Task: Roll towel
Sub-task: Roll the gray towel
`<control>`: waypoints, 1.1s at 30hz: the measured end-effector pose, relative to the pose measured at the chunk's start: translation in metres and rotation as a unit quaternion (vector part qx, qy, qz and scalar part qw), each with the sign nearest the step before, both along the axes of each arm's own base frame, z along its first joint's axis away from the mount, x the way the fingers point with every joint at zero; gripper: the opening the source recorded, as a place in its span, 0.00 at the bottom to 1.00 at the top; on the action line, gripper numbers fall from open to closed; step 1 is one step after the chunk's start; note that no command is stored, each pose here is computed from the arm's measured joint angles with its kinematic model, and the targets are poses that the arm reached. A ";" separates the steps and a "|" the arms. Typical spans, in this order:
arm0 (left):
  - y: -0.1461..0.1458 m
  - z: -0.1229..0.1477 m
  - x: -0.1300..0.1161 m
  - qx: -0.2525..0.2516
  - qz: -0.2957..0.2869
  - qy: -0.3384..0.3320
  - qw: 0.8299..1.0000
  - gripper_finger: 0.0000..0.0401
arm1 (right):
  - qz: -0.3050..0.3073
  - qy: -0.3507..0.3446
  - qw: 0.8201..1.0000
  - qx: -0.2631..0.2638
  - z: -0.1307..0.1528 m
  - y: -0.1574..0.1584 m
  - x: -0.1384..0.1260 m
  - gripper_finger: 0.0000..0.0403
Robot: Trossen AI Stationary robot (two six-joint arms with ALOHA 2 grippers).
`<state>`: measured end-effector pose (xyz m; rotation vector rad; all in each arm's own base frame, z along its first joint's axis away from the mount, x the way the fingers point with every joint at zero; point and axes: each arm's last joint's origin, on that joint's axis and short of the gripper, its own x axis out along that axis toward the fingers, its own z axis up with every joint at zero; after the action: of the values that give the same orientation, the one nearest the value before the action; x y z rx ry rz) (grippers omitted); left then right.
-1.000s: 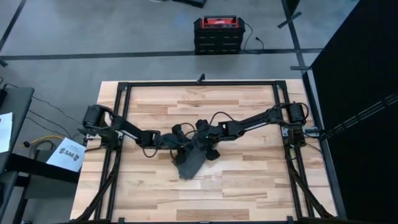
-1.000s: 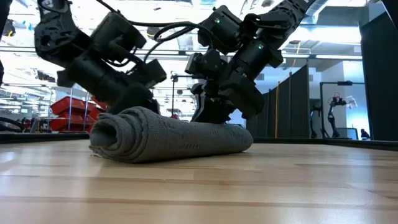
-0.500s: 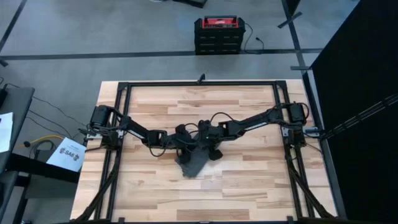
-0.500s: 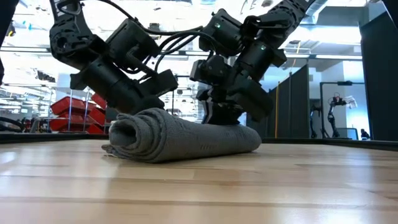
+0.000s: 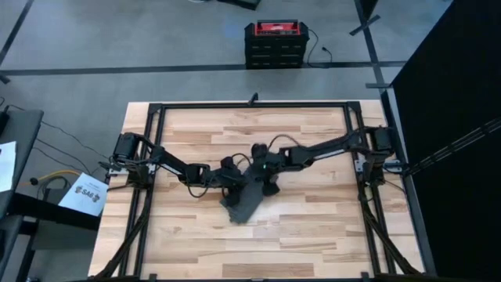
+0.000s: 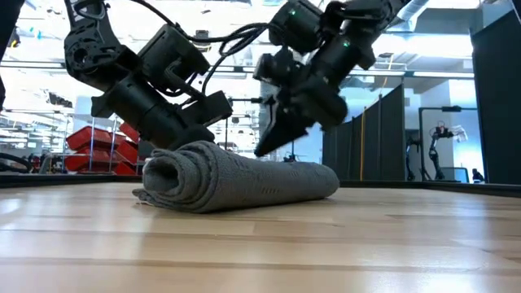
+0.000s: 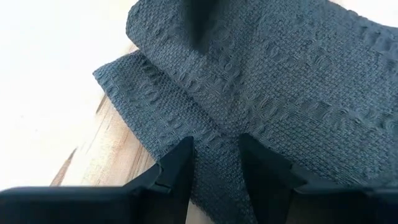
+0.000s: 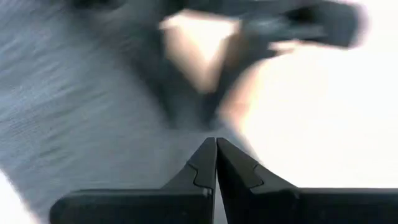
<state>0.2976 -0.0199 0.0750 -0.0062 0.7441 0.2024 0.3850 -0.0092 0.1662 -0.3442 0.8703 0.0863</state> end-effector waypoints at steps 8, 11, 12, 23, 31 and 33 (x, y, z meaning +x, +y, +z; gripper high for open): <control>0.000 0.000 0.000 -0.002 -0.002 0.000 1.000 0.29 | -0.007 0.032 0.999 0.023 -0.028 -0.004 -0.007 0.00; 0.000 0.000 0.000 -0.001 -0.002 -0.001 1.000 0.29 | -0.020 0.038 0.999 0.023 -0.036 -0.005 -0.010 0.00; 0.000 0.000 0.000 -0.001 -0.003 -0.001 1.000 0.29 | -0.029 0.038 0.999 0.015 -0.035 -0.005 -0.011 0.00; 0.000 0.000 0.000 0.002 -0.006 -0.001 1.000 0.29 | -0.082 0.019 0.996 -0.031 -0.014 -0.024 -0.017 0.00; 0.000 0.000 0.000 0.003 -0.008 0.000 1.000 0.29 | -0.086 0.077 0.993 -0.026 -0.043 -0.025 -0.017 0.00; 0.000 0.000 0.000 0.003 -0.008 0.000 1.000 0.29 | -0.090 0.081 0.992 -0.022 -0.043 -0.023 -0.018 0.00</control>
<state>0.2974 -0.0203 0.0749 0.0054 0.7433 0.1901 0.3670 -0.0317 0.1233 -0.3020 1.0620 -0.0729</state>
